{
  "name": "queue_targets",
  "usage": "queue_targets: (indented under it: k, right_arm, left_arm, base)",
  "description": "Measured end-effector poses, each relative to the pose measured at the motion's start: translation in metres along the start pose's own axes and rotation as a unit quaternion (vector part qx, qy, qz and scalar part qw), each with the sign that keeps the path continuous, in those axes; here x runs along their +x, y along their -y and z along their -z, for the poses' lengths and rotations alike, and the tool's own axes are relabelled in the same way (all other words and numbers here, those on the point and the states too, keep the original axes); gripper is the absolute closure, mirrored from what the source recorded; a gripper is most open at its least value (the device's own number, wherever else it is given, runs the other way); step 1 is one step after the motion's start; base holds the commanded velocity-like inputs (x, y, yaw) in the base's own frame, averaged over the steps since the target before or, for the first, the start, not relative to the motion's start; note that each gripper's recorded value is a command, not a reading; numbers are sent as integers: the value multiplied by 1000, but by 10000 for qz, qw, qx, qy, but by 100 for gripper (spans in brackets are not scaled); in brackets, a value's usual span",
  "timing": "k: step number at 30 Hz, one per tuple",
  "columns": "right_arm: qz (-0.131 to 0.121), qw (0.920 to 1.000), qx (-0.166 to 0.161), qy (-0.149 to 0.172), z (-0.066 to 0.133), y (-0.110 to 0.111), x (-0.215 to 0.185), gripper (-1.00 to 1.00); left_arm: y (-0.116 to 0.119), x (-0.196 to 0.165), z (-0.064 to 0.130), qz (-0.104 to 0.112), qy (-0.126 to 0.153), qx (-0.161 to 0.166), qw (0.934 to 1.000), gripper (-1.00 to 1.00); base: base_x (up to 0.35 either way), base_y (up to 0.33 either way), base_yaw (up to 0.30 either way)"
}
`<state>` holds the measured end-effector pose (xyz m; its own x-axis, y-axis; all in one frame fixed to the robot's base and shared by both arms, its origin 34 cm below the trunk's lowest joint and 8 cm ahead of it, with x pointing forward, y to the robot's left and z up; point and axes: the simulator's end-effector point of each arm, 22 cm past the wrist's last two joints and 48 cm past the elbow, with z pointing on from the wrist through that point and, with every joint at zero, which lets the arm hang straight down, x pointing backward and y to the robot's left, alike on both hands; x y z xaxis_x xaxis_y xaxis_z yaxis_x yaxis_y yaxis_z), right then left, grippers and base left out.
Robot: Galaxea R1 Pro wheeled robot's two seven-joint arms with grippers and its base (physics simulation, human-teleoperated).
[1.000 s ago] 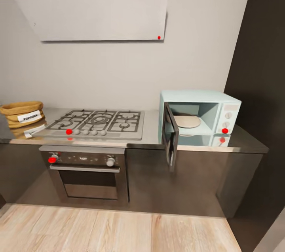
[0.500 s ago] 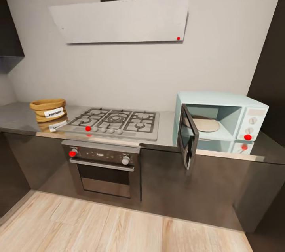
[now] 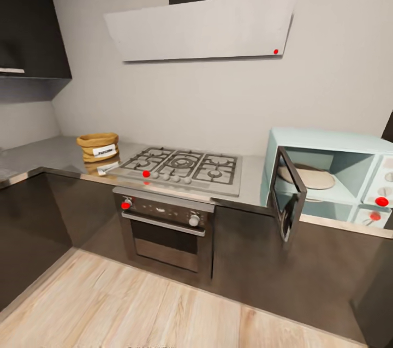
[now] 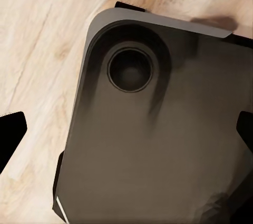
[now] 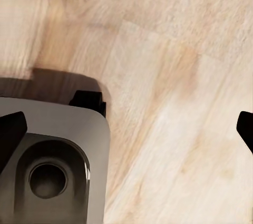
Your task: In the kitchen, take the popcorn bag from the countertop, put it into the microwave, and heat it until the popcorn is cooked so the cooked popcorn ends up inside the bag.
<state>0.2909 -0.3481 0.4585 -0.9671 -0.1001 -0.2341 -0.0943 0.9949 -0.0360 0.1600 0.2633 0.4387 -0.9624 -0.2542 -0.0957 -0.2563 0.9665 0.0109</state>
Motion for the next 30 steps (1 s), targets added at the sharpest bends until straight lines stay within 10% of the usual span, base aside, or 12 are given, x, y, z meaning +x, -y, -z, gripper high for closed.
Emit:
queue_targets:
  k: [30]
  right_arm:
    - [-1,10000,7,-4,0,0,0,-100]
  left_arm:
    - [0,0,0,0,1,0,10000,-100]
  base:
    - [0,0,268]
